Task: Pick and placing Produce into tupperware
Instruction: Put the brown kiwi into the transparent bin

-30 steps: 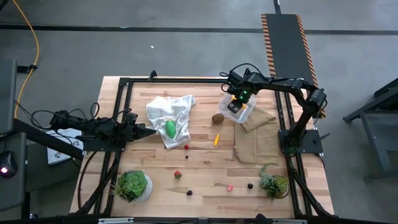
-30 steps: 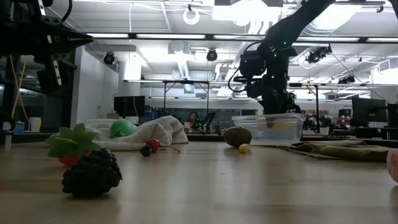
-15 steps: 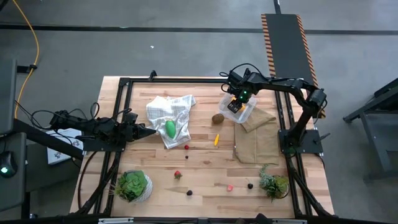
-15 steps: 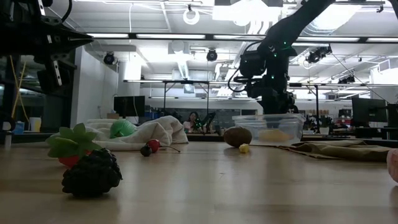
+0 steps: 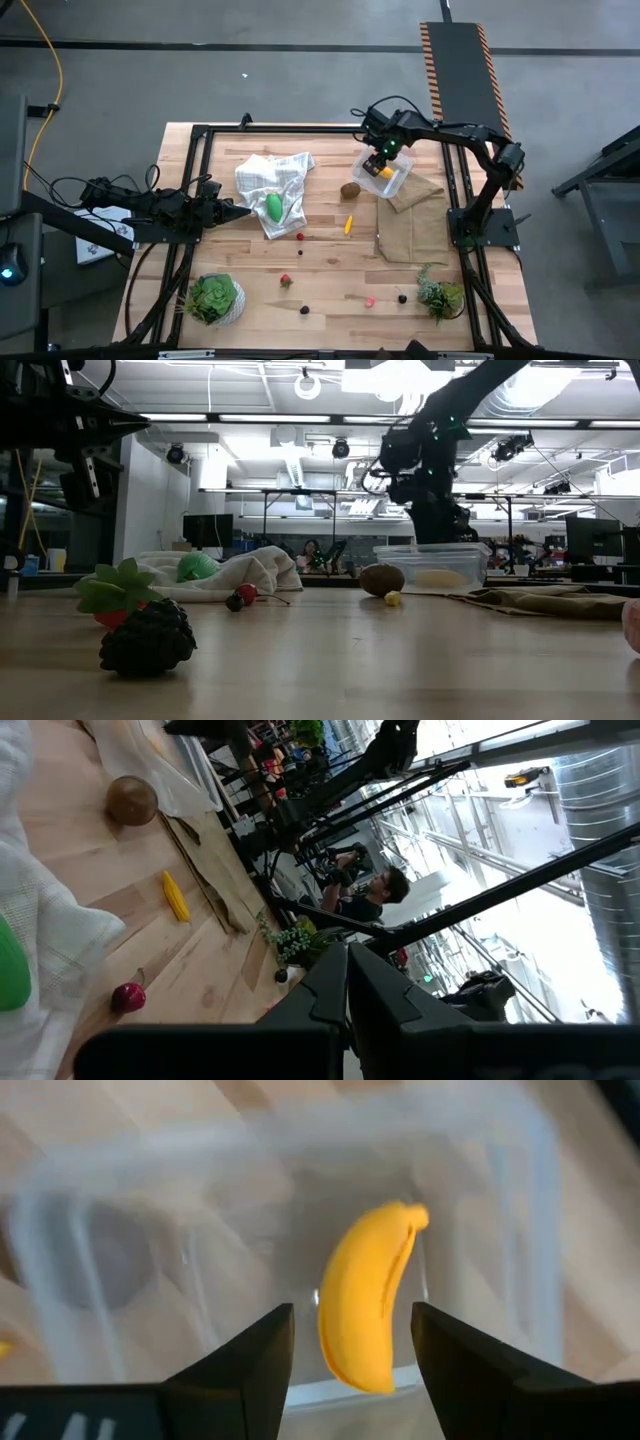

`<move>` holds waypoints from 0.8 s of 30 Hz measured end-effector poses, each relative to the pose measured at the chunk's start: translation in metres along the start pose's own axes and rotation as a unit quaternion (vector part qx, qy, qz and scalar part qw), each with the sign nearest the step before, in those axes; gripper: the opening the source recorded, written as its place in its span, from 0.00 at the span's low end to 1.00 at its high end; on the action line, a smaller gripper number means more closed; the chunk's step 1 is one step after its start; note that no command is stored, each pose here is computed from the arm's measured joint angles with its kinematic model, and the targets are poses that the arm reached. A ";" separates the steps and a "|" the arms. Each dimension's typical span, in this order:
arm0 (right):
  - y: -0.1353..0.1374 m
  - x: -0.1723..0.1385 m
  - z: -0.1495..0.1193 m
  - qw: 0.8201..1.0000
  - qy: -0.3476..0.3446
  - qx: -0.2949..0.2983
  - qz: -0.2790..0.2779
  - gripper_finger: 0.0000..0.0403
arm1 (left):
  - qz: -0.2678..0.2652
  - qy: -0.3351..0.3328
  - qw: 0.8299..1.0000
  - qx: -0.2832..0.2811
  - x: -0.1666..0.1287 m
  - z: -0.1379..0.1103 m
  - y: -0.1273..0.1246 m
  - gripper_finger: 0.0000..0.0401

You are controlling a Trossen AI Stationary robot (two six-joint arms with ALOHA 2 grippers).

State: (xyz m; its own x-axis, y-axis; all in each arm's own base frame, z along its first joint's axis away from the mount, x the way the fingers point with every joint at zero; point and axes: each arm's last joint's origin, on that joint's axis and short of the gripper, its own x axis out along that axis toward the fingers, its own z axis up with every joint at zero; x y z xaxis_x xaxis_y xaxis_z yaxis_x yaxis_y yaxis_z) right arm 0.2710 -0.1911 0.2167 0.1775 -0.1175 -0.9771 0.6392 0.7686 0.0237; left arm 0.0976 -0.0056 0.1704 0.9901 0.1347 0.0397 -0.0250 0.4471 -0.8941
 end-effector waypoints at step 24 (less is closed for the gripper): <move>0.125 -0.112 0.028 0.943 -0.165 -0.224 0.182 0.48 | 0.001 -0.001 0.999 0.036 0.000 0.000 0.000 0.01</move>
State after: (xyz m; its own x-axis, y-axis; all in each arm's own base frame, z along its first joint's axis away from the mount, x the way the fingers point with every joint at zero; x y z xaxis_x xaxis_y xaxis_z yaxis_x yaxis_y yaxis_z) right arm 0.3519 -0.0990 0.3351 0.5940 0.0729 -0.8012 0.1238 0.9758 0.1805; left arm 0.0976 -0.0055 0.1703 0.9896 0.1381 0.0397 -0.0366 0.5091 -0.8599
